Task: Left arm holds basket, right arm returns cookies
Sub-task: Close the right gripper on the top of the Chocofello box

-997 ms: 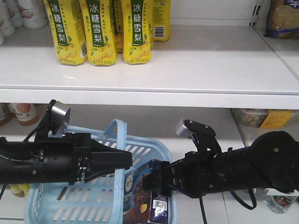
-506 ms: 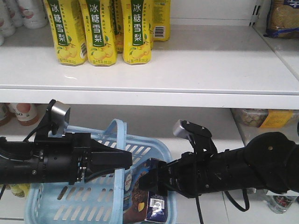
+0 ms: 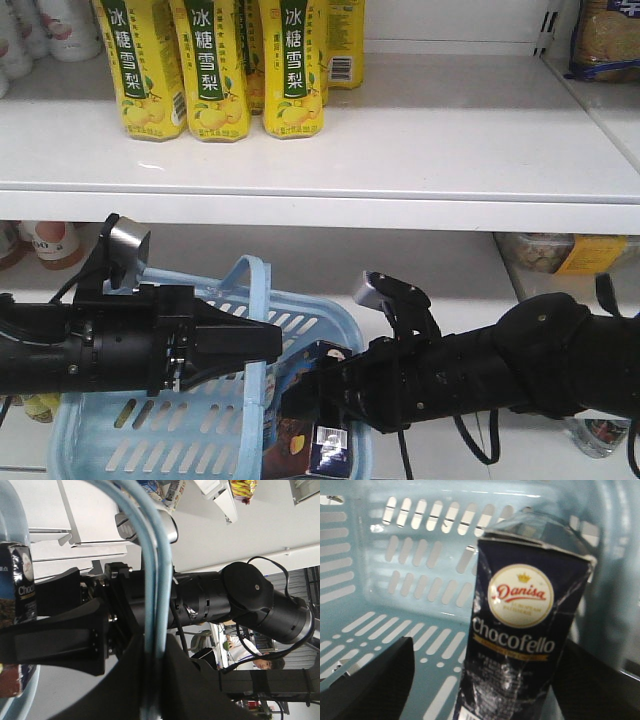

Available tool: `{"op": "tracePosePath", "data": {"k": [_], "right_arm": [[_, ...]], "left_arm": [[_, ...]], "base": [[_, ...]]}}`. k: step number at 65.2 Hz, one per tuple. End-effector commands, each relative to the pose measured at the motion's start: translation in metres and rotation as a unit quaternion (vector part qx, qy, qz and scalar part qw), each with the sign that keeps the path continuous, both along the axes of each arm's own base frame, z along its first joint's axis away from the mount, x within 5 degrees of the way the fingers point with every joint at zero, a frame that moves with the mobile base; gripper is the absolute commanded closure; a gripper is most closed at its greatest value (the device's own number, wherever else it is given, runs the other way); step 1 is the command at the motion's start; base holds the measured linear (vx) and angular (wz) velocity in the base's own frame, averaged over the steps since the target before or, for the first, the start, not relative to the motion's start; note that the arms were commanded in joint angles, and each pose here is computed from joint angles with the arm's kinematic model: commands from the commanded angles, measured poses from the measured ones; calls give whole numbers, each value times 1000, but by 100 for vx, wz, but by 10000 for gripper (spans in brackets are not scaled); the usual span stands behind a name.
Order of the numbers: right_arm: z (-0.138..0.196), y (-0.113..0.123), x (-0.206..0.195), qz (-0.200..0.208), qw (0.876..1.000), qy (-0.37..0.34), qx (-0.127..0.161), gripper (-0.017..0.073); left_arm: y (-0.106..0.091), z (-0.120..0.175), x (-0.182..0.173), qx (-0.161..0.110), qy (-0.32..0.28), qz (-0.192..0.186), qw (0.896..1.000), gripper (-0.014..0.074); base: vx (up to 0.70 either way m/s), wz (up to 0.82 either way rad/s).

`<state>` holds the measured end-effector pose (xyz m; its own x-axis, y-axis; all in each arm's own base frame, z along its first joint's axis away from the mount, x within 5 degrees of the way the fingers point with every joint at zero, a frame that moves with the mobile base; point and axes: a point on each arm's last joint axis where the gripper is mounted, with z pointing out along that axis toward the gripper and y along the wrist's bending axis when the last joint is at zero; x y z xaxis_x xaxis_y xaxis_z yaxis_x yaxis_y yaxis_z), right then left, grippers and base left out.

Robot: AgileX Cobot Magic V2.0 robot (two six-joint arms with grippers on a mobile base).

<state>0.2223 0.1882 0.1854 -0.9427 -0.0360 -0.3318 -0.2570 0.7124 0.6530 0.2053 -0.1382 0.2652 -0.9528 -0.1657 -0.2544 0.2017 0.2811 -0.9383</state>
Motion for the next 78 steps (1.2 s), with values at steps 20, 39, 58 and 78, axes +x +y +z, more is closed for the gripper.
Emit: {"op": "tracePosePath", "data": {"k": [20,39,58,78], "right_arm": [[15,10,6,-35,995,-88,-19,56],[14,9,8,-40,995,-92,-25,122],[-1,25,16,-5,999,-48,-12,190],[-2,24,18,-12,999,-49,-15,363]], "left_arm": [[-2,28,-1,-80,-19,2,997,596],[-2,28,-1,-80,-19,2,997,596],[-2,28,-1,-80,-19,2,997,596],[-2,28,-1,-80,-19,2,997,596]], "base": [[0,0],[0,0],[0,0],[0,0]]}}
